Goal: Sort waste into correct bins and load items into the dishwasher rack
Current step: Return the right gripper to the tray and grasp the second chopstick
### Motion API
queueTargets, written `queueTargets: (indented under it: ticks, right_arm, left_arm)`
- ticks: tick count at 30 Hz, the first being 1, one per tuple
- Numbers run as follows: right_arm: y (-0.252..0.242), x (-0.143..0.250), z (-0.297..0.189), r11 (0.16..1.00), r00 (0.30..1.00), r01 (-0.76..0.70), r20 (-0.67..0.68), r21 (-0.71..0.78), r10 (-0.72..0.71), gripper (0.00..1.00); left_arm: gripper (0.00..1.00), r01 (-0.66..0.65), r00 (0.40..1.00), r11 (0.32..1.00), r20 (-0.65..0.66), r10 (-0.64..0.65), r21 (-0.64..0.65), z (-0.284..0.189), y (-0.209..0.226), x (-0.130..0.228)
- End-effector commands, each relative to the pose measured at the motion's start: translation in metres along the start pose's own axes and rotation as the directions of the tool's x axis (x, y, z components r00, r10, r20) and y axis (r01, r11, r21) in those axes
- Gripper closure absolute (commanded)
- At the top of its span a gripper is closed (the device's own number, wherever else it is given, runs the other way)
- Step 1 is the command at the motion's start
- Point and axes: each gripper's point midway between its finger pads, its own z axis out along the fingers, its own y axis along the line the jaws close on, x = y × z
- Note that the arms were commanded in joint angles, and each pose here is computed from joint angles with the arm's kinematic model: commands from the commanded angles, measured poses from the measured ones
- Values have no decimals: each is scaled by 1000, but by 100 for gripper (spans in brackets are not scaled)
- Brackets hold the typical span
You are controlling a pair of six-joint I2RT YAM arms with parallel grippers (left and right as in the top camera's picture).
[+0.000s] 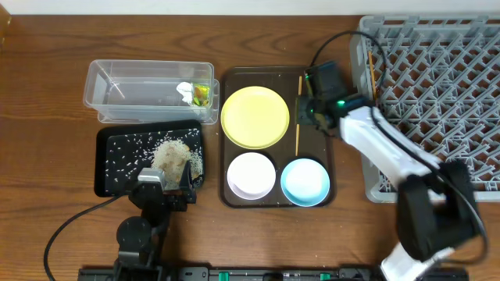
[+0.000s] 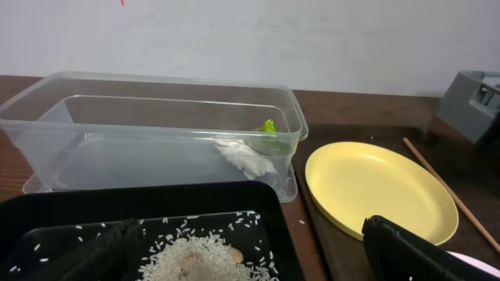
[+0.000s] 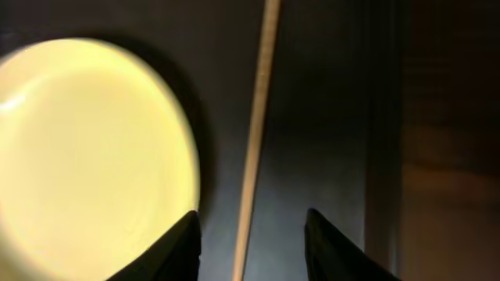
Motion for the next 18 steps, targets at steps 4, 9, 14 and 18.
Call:
queueTargets:
  ticks: [4, 9, 14, 18]
  right_arm:
    - [-20, 12, 51, 994, 999, -42, -2, 97, 42, 69]
    - [-28, 34, 74, 992, 997, -16, -71, 126, 25, 68]
    - [-35, 43, 70, 989, 993, -14, -112, 148, 31, 80]
    - [-41, 40, 54, 987, 991, -24, -123, 161, 44, 99]
  left_arm:
    - [9, -12, 1000, 1000, -27, 12, 1, 2, 1, 13]
    - [9, -12, 1000, 1000, -27, 12, 1, 2, 1, 13]
    - [9, -12, 1000, 1000, -27, 12, 1, 2, 1, 13]
    - [9, -12, 1000, 1000, -27, 12, 1, 2, 1, 13]
